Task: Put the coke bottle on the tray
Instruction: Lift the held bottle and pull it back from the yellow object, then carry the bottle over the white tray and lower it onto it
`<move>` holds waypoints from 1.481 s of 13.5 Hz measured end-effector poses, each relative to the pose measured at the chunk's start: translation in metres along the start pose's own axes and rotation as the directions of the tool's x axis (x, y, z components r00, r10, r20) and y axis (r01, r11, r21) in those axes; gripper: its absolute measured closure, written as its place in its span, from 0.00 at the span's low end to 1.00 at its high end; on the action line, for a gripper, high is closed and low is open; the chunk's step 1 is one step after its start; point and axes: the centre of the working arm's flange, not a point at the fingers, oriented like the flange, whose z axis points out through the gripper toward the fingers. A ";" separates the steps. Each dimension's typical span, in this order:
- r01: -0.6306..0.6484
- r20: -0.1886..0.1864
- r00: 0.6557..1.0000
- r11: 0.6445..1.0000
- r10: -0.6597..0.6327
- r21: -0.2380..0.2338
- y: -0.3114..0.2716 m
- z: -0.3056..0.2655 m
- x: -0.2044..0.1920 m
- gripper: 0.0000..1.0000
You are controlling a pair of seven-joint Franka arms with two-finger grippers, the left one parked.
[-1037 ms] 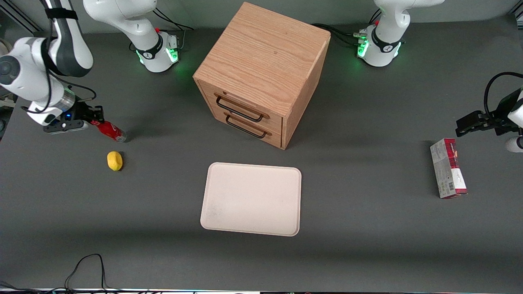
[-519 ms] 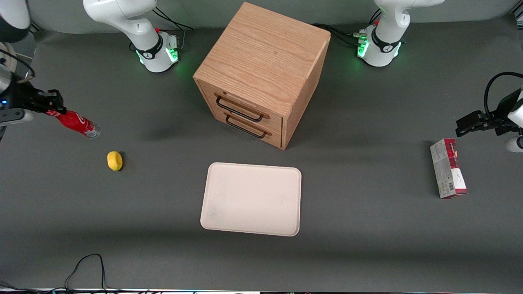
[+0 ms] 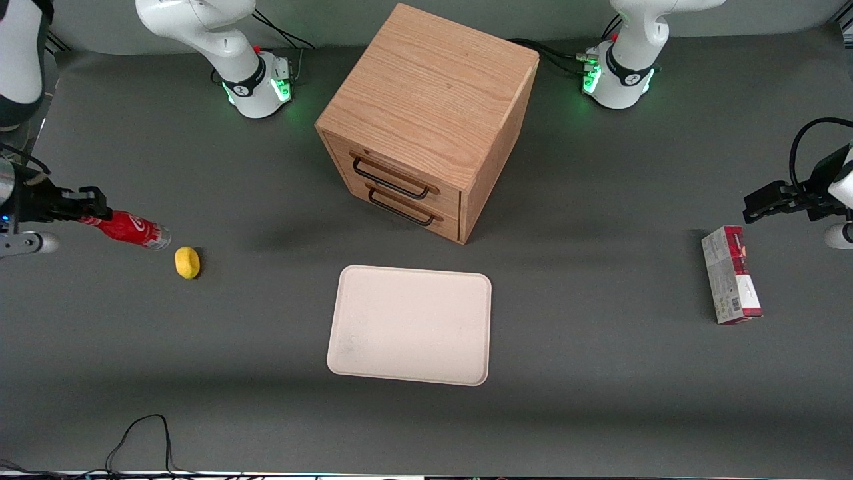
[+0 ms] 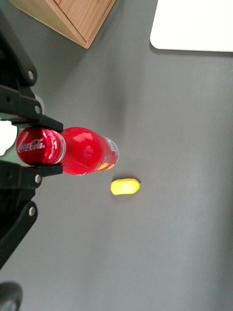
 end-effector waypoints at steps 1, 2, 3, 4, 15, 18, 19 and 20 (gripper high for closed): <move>0.000 0.004 1.000 1.000 0.000 0.006 -0.013 0.007 0.014 0.69; -0.016 0.006 1.000 1.000 0.016 0.005 -0.033 0.014 0.033 0.69; -0.040 0.005 0.999 0.999 0.040 0.001 -0.059 0.022 0.055 0.69; -0.076 -0.004 0.997 0.997 0.076 -0.001 -0.090 0.033 0.079 0.69; -0.378 -0.192 0.896 0.914 0.401 0.145 -0.284 0.191 0.210 0.69; -0.375 -0.196 0.897 0.917 0.397 0.139 -0.289 0.204 0.215 0.69; -0.375 -0.198 0.896 0.916 0.397 0.140 -0.289 0.203 0.215 0.69; -0.374 -0.201 0.896 0.916 0.397 0.142 -0.289 0.202 0.215 0.69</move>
